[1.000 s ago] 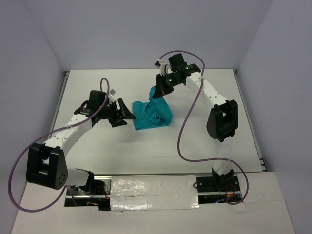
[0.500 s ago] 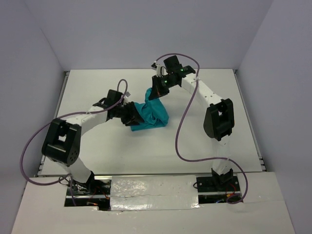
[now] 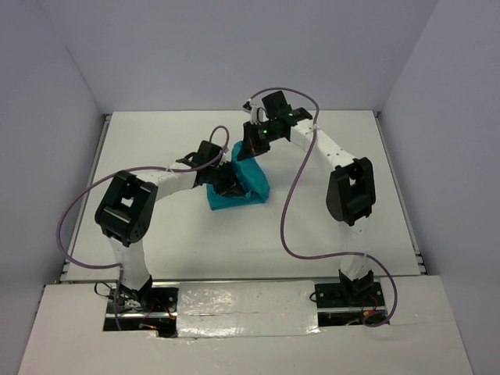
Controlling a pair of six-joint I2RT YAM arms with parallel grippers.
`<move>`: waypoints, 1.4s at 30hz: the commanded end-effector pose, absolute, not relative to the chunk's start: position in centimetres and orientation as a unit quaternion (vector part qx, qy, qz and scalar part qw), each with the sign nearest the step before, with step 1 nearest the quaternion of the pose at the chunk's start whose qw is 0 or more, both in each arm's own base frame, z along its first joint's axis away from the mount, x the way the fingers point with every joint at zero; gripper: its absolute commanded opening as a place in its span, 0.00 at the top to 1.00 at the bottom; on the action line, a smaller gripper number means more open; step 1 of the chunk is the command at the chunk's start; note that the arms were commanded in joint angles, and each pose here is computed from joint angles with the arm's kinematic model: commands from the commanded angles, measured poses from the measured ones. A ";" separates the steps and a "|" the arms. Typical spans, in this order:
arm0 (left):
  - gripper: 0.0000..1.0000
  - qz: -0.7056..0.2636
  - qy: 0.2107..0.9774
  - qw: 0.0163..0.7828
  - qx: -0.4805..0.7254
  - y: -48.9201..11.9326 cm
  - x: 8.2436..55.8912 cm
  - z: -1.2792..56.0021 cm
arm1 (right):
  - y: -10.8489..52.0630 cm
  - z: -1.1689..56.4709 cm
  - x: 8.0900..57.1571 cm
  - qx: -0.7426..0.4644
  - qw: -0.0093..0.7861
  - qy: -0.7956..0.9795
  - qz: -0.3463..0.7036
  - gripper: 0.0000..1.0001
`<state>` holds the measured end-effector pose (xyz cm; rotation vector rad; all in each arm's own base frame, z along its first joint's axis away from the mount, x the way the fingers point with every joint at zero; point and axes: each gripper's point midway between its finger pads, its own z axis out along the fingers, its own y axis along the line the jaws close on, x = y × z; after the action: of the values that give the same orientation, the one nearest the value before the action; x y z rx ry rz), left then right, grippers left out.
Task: Fold and stack the t-shirts
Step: Fold the long partially folded tshirt into a neat square
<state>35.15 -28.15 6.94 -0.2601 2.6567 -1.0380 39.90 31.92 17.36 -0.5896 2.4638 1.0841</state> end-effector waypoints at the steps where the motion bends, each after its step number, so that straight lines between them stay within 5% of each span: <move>1: 0.71 -0.357 0.915 0.162 -0.093 -29.7 36.6 7.1 | 32.6 19.4 40.0 -0.209 0.215 0.862 0.408 1.00; 13: 0.71 -0.388 0.902 0.148 -0.121 -32.7 36.6 4.3 | 32.5 19.0 39.8 -0.173 0.203 0.865 0.425 1.00; 19: 0.67 -0.388 0.891 0.204 -0.116 -31.2 37.1 9.6 | 31.9 19.2 40.2 -0.166 0.208 0.867 0.422 1.00; 29: 0.45 -0.321 0.901 0.275 -0.099 -25.3 34.1 16.5 | 31.9 19.9 40.8 -0.166 0.214 0.862 0.428 1.00; 42: 0.44 -0.264 0.890 0.310 -0.204 -14.3 27.3 15.8 | 36.7 20.0 39.8 -0.171 0.203 0.857 0.441 1.00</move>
<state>28.42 -15.56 15.14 -0.5151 2.3770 -0.7233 39.58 34.05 17.78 -0.4417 2.4753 1.1887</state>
